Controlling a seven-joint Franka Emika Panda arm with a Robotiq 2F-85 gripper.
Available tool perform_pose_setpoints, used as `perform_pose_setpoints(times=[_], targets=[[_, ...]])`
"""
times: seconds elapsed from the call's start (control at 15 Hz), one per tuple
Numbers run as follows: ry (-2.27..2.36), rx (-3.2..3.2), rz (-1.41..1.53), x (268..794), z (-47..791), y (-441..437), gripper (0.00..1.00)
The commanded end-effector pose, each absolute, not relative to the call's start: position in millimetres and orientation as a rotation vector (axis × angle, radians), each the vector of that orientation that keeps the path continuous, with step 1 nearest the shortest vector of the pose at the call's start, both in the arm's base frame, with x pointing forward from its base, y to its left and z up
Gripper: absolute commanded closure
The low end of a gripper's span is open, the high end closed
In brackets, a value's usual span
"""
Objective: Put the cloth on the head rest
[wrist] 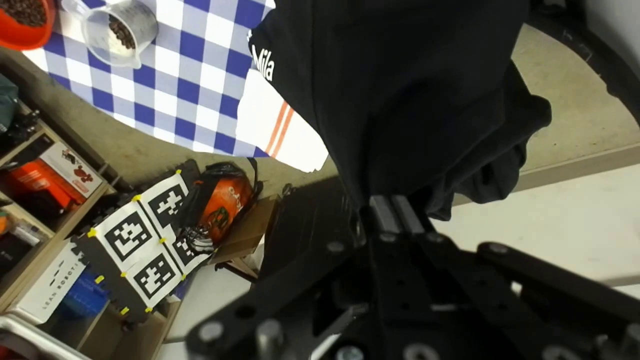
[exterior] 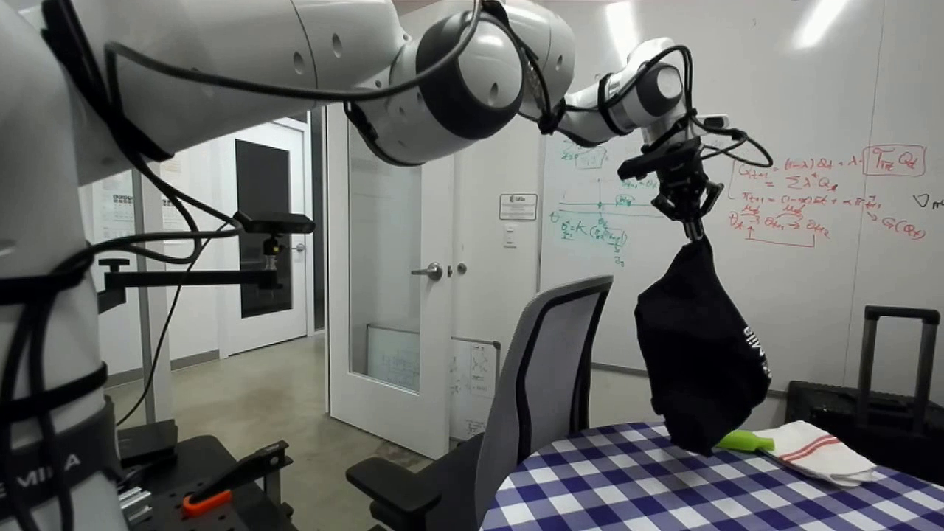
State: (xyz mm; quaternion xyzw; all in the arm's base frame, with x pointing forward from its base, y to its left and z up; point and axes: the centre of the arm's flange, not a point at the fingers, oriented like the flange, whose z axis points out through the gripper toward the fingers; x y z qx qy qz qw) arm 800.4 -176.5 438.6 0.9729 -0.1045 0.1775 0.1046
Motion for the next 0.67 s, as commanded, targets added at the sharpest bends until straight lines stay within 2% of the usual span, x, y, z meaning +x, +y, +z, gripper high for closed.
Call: perform_pose_setpoints(times=[0.0, 0.33, 0.6], targets=[[-0.138, 2.922, 0.387, 767, 441, -159, 0.97], [0.003, 2.924, 0.020, 762, 369, -134, 0.97], [-0.053, 2.913, 0.143, 774, 425, -143, 0.97]])
